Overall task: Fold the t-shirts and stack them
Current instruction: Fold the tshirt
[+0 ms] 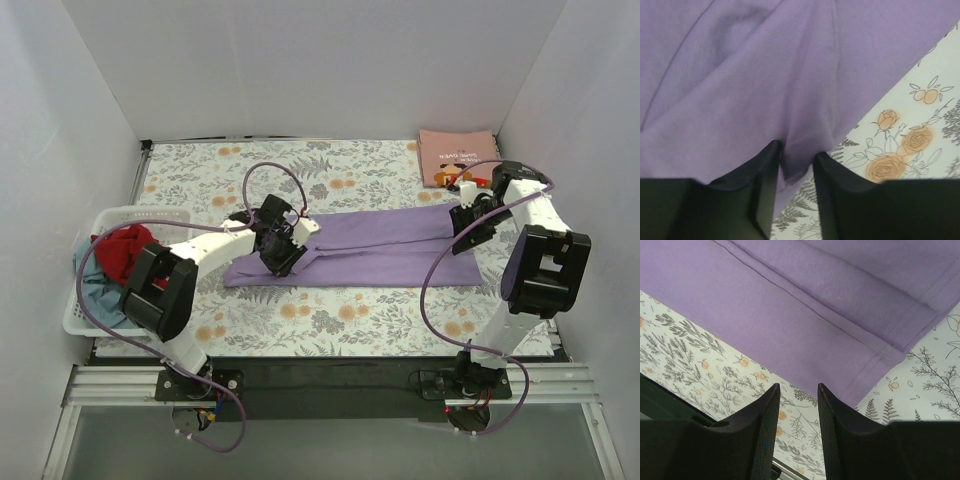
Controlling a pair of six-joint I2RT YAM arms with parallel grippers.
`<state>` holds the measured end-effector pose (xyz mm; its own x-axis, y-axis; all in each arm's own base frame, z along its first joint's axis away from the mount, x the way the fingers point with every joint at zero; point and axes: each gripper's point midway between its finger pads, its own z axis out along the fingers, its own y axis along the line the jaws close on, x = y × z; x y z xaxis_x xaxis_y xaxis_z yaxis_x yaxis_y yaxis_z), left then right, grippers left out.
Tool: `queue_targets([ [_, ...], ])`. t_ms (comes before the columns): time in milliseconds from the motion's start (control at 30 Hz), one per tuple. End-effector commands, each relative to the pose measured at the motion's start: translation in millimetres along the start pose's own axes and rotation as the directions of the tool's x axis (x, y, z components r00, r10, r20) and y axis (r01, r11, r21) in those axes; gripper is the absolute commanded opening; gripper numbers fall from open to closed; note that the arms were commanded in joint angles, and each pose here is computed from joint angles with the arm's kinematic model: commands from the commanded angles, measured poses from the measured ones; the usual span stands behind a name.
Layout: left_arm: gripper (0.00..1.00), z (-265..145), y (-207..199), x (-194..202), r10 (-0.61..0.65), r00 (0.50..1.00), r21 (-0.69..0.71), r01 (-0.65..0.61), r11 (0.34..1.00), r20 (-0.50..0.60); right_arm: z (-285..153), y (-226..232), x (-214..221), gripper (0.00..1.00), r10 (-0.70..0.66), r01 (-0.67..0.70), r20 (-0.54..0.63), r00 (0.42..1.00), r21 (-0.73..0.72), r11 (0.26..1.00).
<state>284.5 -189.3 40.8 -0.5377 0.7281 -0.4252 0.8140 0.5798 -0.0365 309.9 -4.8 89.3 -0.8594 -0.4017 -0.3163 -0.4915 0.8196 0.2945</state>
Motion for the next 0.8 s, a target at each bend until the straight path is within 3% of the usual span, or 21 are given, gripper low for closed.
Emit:
queue_targets([
  [0,0.27,-1.7,16.4,-30.8,0.033,0.998,-0.065,-0.029,0.997,0.059,-0.2,1.8,0.7,0.42,0.011,-0.011,-0.001,1.0,-0.016,1.0],
  [133,0.05,3.6,25.5,-46.1,0.005,0.997,-0.092,0.002,0.996,0.081,0.9,1.0,0.0,0.42,0.014,-0.014,-0.002,1.0,-0.019,1.0],
  [200,0.01,2.3,32.0,-57.5,-0.006,0.995,-0.111,0.017,0.994,0.099,1.1,0.5,1.0,0.42,0.013,-0.013,-0.007,1.0,-0.017,1.0],
  [667,0.0,9.4,35.3,-85.2,-0.061,0.988,-0.082,0.073,0.994,0.141,5.1,1.6,4.7,0.42,0.009,-0.009,-0.017,1.0,-0.031,0.999],
  [767,0.05,16.4,36.5,-84.3,-0.078,0.988,-0.08,0.09,0.993,0.133,5.3,2.5,4.0,0.44,0.011,-0.012,-0.014,1.0,-0.037,0.999],
])
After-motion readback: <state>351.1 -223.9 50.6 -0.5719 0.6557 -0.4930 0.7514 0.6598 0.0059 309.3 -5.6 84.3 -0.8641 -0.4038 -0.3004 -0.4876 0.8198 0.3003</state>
